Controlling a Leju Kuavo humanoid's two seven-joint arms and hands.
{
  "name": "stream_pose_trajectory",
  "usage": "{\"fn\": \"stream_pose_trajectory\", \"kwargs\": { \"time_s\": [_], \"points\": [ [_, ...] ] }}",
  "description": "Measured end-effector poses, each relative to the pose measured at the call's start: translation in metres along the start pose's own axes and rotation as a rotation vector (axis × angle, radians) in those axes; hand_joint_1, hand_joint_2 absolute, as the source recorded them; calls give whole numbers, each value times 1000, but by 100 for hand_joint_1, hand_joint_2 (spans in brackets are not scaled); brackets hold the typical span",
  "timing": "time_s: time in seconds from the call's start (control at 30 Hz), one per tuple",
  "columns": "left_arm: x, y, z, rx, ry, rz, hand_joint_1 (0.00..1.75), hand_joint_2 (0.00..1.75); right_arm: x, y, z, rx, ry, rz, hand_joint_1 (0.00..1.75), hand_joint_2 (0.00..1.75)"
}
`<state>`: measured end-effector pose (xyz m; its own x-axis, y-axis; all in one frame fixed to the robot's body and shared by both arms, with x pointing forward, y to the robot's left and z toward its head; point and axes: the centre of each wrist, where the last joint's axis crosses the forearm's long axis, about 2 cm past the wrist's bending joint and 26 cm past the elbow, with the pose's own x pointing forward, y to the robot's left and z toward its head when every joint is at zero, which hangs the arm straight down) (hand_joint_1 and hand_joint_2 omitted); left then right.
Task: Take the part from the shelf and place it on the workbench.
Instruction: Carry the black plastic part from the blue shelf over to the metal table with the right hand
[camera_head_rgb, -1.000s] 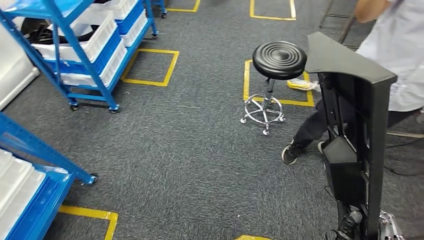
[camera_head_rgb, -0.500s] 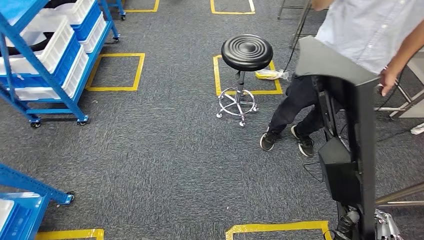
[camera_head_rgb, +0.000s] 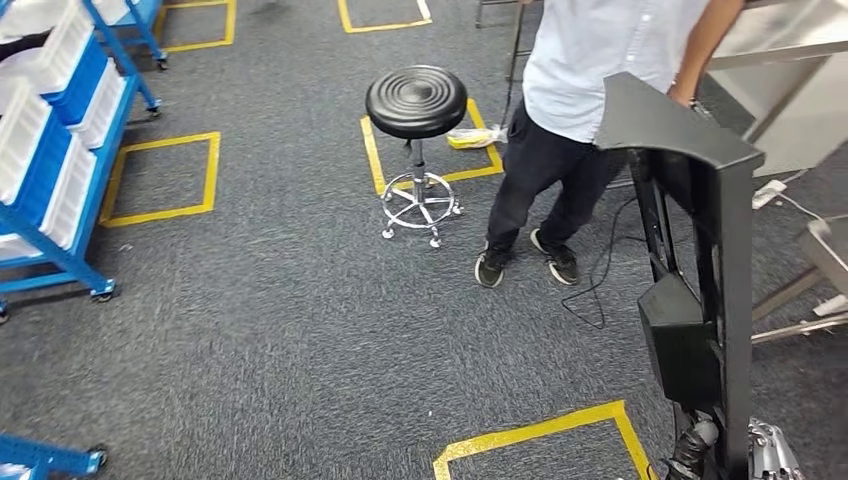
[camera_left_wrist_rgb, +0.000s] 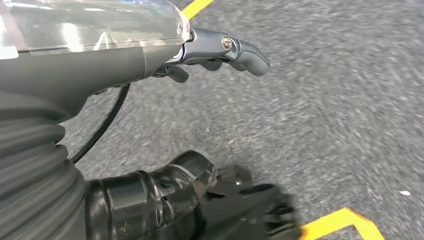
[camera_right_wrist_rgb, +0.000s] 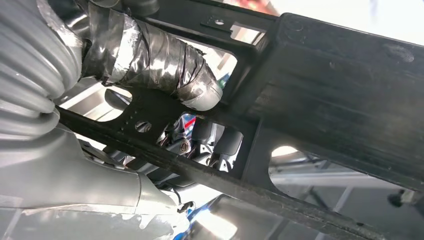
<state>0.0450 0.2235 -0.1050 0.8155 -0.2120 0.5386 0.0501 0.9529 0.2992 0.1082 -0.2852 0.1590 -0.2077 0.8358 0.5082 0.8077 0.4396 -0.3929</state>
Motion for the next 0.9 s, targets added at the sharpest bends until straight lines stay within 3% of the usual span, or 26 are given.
{"fn": "stream_pose_trajectory", "kwargs": {
  "time_s": [0.9],
  "points": [
    [1, -2, 0, -19, -9, -23, 0, 175, -1, 3, 4, 11, 13, -5, 175, 175]
  ]
}}
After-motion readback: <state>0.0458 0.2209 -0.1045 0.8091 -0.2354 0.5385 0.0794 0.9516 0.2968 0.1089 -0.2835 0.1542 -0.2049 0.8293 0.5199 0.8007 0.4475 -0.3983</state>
